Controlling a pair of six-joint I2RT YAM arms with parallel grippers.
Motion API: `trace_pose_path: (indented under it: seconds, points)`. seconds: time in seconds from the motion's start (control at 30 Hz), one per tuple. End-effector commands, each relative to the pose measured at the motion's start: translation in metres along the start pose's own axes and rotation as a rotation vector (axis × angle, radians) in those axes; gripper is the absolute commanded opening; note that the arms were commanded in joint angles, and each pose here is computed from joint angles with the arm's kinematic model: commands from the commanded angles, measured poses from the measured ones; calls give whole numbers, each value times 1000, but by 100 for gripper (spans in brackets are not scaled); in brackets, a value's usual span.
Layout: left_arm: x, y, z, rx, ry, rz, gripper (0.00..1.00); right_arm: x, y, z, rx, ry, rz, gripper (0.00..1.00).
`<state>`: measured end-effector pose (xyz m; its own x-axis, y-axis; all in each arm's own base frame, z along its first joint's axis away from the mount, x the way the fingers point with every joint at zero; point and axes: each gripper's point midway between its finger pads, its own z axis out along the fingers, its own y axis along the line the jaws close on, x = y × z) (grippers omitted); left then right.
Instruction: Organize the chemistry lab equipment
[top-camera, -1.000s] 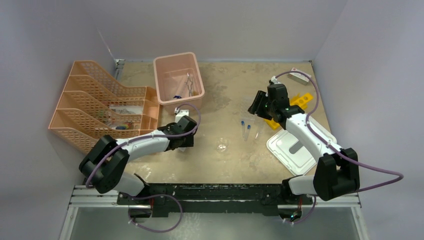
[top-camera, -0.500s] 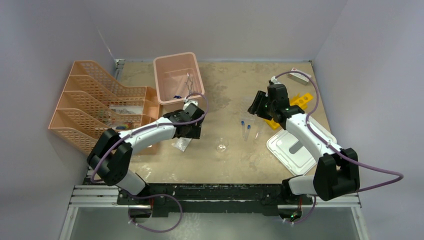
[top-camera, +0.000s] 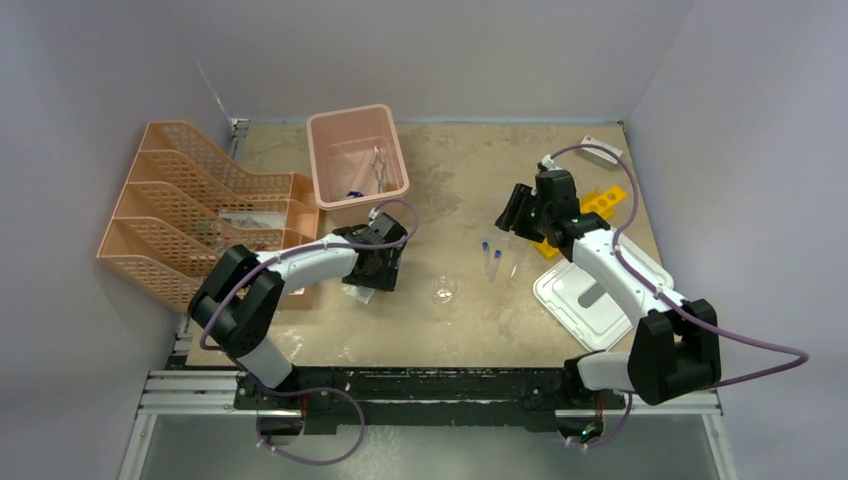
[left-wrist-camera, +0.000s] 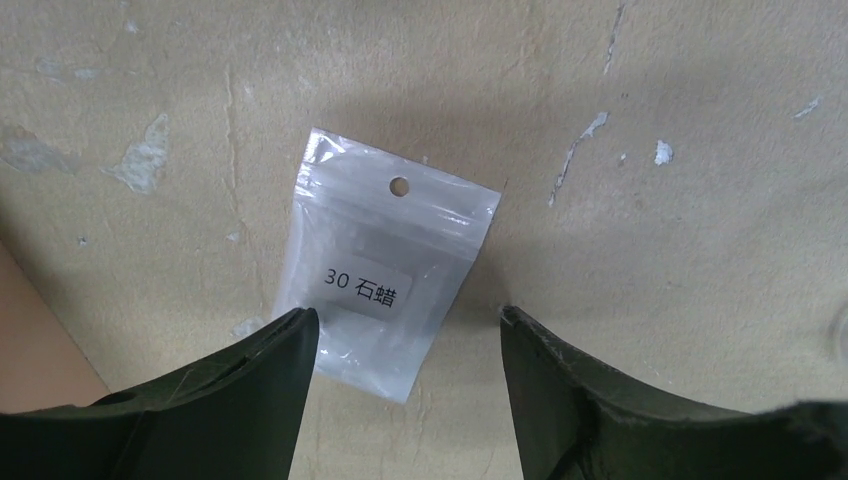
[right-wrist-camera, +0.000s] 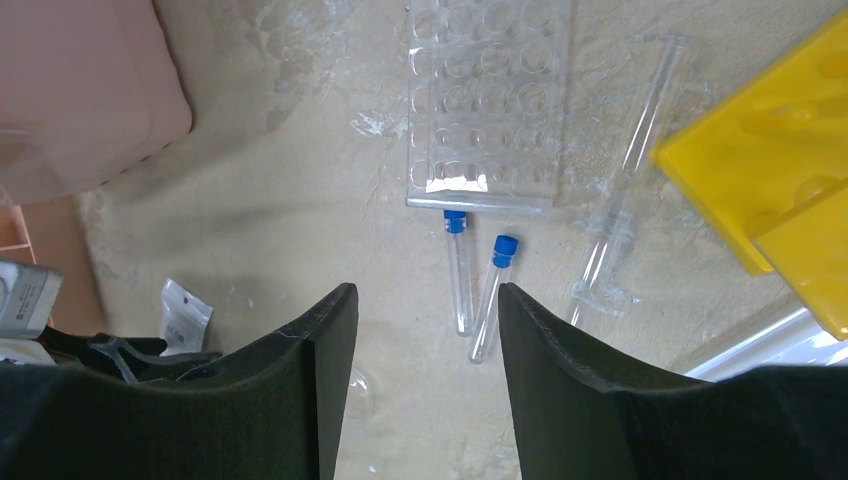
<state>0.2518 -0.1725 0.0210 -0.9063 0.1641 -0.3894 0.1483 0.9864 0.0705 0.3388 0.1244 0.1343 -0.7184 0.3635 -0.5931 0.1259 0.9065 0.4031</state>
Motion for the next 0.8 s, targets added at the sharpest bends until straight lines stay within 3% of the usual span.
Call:
trace_pose_path:
  seconds: [0.0,0.13,0.23,0.4,0.77]
  points:
    - [6,0,9,35,17,-13,66,-7,1,-10,-11,-33,-11,56]
    - [12,6,14,24,29,-43,66,-6,0,-11,-8,-35,-9,56]
    - [14,5,16,24,37,-53,59,-6,0,-11,-6,-37,-9,56]
    - [15,10,17,0,31,-74,38,-7,0,-11,-5,-39,-7,56]
    - [1,11,7,-16,7,-65,1,-8,0,-11,-3,-39,-8,56]
